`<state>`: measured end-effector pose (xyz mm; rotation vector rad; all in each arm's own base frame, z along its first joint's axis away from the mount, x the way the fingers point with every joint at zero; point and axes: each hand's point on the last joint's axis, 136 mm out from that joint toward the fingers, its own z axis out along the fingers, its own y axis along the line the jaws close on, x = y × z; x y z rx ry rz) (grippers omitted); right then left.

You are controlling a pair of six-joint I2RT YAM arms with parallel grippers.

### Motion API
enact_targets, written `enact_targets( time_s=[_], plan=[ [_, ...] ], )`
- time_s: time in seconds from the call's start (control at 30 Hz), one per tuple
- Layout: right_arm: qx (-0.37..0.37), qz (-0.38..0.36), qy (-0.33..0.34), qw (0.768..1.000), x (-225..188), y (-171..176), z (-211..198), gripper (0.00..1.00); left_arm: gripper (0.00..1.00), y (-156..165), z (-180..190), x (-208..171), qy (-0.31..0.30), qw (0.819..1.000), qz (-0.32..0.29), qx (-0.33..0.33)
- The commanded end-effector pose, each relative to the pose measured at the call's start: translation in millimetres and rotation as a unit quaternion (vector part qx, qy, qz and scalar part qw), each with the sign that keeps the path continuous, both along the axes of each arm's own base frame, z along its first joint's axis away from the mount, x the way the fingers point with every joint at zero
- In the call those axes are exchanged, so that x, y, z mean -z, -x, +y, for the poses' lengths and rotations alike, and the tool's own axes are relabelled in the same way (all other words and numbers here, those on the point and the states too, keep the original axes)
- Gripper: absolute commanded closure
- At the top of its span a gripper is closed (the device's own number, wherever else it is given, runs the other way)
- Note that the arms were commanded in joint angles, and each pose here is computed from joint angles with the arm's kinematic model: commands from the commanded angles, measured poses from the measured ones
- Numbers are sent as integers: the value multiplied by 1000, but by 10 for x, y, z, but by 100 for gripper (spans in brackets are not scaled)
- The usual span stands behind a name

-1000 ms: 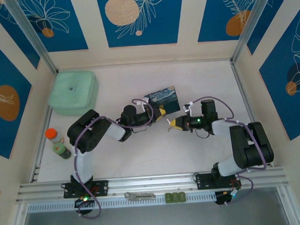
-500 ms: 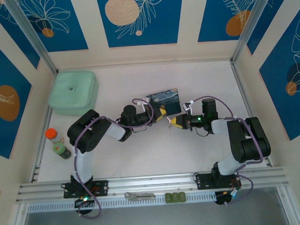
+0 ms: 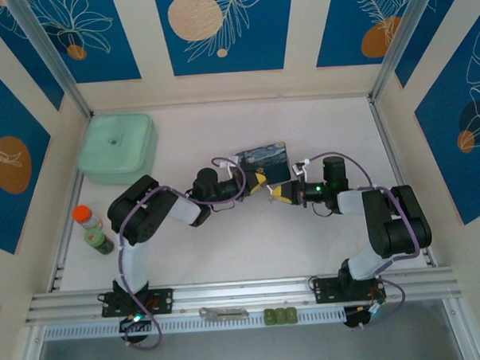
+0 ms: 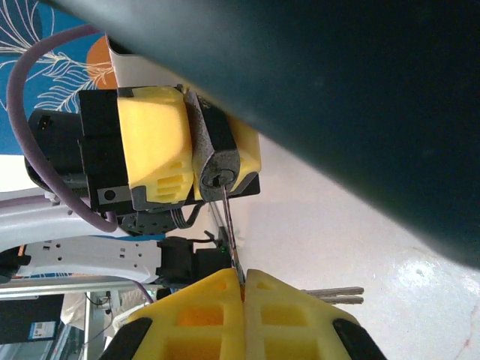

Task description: Unlock a padlock with a key

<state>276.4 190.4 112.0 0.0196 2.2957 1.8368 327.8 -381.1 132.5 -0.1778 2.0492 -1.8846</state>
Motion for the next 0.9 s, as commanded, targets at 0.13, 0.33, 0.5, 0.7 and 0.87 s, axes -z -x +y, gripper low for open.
enact_targets(
  time_s=[0.13,0.33,0.5,0.7,0.87],
  plan=[
    [-11,-12,-14,1000,-99,-31,39,100,100,34,-54,-294,43,998,-43,16],
    [-23,-11,-11,1000,-113,93,56,100,100,19,-23,-218,34,999,-41,5],
    [-19,-16,-5,1000,-136,115,41,100,100,-6,-49,-237,40,998,-41,5],
    [-16,-19,-4,1000,-152,49,48,100,100,19,-46,-238,37,998,-41,7],
    [-13,-3,0,1000,-38,78,22,100,100,20,-26,-265,44,998,-41,2]
  ],
)
